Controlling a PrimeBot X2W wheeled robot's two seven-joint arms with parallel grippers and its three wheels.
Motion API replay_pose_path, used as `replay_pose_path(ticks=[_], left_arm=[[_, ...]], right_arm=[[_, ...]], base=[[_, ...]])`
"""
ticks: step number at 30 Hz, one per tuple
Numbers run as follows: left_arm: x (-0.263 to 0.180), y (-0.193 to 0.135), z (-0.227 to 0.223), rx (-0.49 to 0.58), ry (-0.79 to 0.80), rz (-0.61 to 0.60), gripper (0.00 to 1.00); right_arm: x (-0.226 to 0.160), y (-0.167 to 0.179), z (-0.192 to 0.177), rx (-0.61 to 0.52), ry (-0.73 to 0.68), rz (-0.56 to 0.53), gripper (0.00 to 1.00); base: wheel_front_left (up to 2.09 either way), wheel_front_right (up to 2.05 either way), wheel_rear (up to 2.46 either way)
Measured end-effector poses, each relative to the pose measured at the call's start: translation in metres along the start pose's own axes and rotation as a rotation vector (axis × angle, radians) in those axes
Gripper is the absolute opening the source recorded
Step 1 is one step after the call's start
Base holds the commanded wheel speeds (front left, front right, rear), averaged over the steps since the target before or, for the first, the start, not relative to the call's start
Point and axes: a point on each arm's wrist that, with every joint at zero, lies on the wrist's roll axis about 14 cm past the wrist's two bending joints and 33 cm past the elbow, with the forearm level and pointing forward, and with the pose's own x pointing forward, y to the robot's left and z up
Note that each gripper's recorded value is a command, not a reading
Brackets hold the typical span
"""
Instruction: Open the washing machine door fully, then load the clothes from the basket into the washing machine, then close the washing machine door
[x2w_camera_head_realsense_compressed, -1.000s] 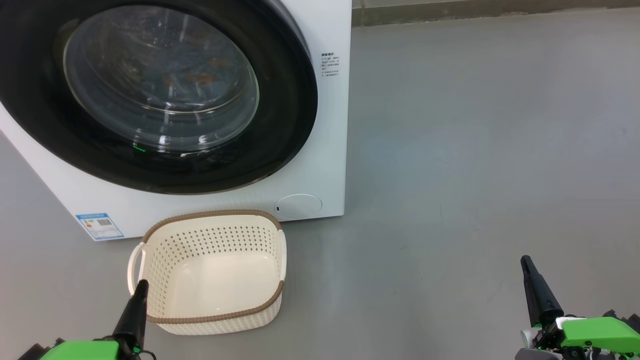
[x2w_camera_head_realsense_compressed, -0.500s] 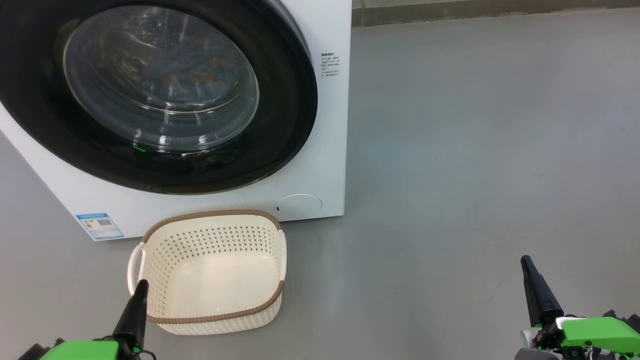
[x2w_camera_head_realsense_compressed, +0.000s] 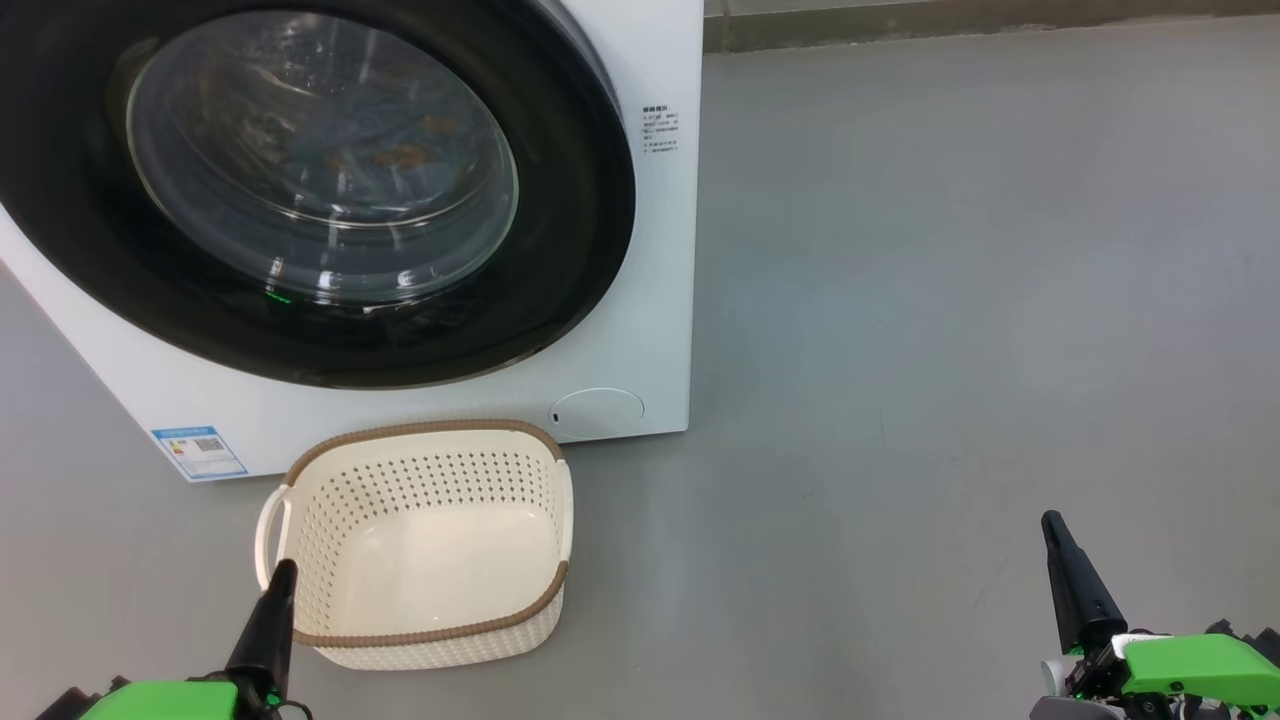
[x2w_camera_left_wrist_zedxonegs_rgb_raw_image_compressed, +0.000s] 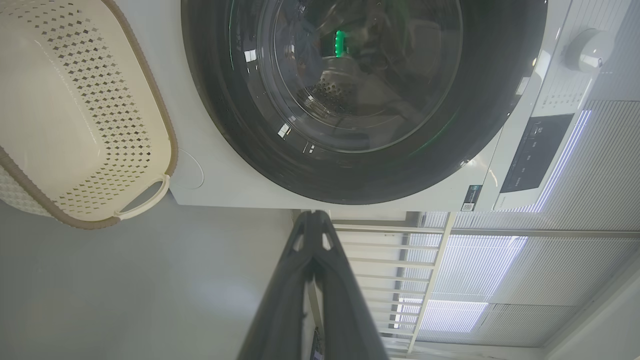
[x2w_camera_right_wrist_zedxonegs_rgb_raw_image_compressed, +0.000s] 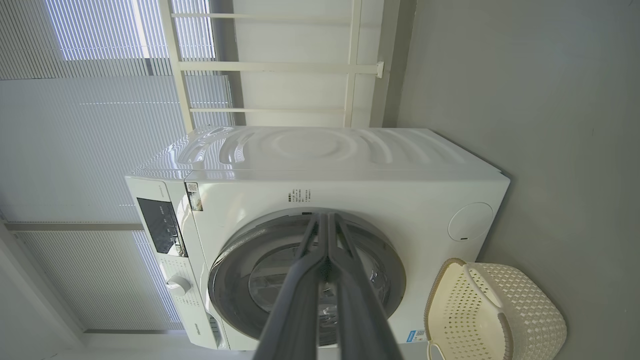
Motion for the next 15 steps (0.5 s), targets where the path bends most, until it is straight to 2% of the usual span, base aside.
replay_pose_path(ticks=[15], left_arm=[[0.0, 0.0, 0.0, 0.0, 0.0, 0.0, 0.0]], right_arm=[[0.0, 0.0, 0.0, 0.0, 0.0, 0.0, 0.0]], base=[[0.0, 0.0, 0.0]])
